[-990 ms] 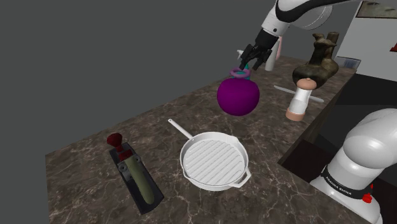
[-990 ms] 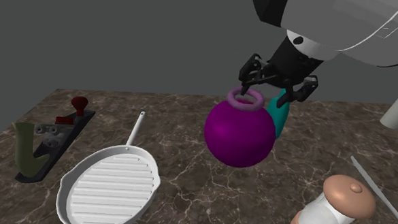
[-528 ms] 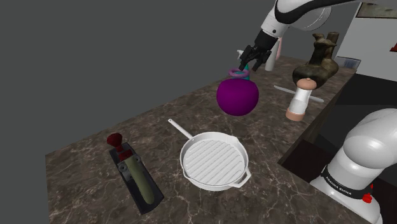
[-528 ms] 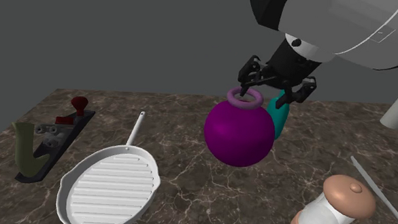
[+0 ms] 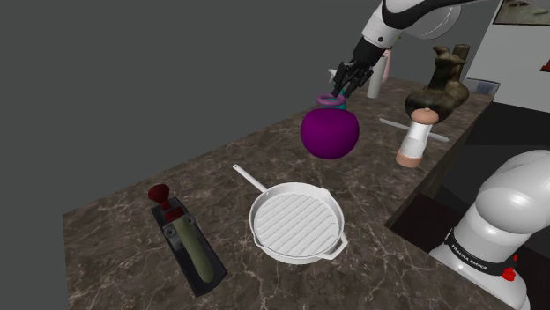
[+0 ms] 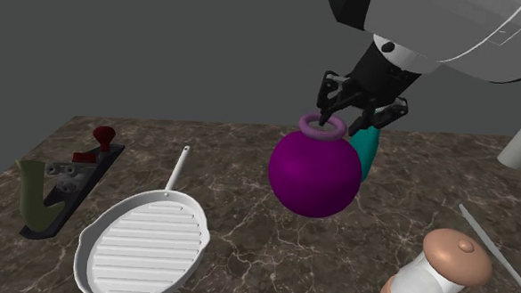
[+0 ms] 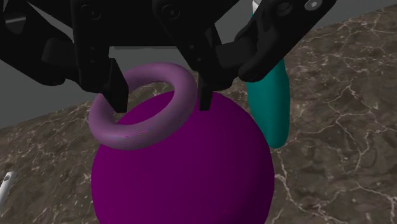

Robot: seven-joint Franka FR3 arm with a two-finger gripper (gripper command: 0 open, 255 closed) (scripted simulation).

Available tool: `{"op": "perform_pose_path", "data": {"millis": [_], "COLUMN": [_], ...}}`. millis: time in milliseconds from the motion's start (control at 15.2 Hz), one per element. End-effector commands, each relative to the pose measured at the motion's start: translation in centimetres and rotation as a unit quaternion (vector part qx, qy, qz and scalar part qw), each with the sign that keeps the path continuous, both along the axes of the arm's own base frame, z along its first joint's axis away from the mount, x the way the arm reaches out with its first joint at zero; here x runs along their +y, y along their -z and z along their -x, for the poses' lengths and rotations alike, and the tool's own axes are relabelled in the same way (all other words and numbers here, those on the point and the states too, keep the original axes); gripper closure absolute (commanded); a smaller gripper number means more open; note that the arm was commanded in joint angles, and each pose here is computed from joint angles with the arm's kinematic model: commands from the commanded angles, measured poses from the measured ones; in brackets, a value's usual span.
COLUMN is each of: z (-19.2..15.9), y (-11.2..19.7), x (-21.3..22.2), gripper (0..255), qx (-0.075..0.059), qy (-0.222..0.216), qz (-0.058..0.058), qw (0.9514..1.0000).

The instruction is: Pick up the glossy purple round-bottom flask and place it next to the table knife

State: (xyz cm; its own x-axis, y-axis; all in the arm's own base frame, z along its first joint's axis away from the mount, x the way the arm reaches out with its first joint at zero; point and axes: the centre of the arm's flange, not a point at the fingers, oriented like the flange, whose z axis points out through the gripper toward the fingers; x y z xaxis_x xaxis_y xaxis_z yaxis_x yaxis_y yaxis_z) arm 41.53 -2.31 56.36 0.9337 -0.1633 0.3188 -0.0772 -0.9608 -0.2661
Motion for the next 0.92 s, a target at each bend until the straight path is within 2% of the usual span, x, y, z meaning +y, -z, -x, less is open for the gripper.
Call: {"op": "perform_pose_path", "data": {"millis": [0,594,660,726,858], "z": [-0.1,0.0,-0.1,-0.1,-4.4], "y": [1.0,-3.2,-2.7,-2.7,-2.8], "x": [-0.1,-0.4,-0.4,-0.4,1.3], "gripper": [255,255,255,0,0], "qx": [0.011,0.011,0.011,0.011,0.076], "qy": [0.0,0.0,0.0,0.0,0.018], "qz": [0.001,0.001,0.001,0.001,0.033], "qw": [0.9999,0.9999,0.9999,0.9999,0.9964]}}
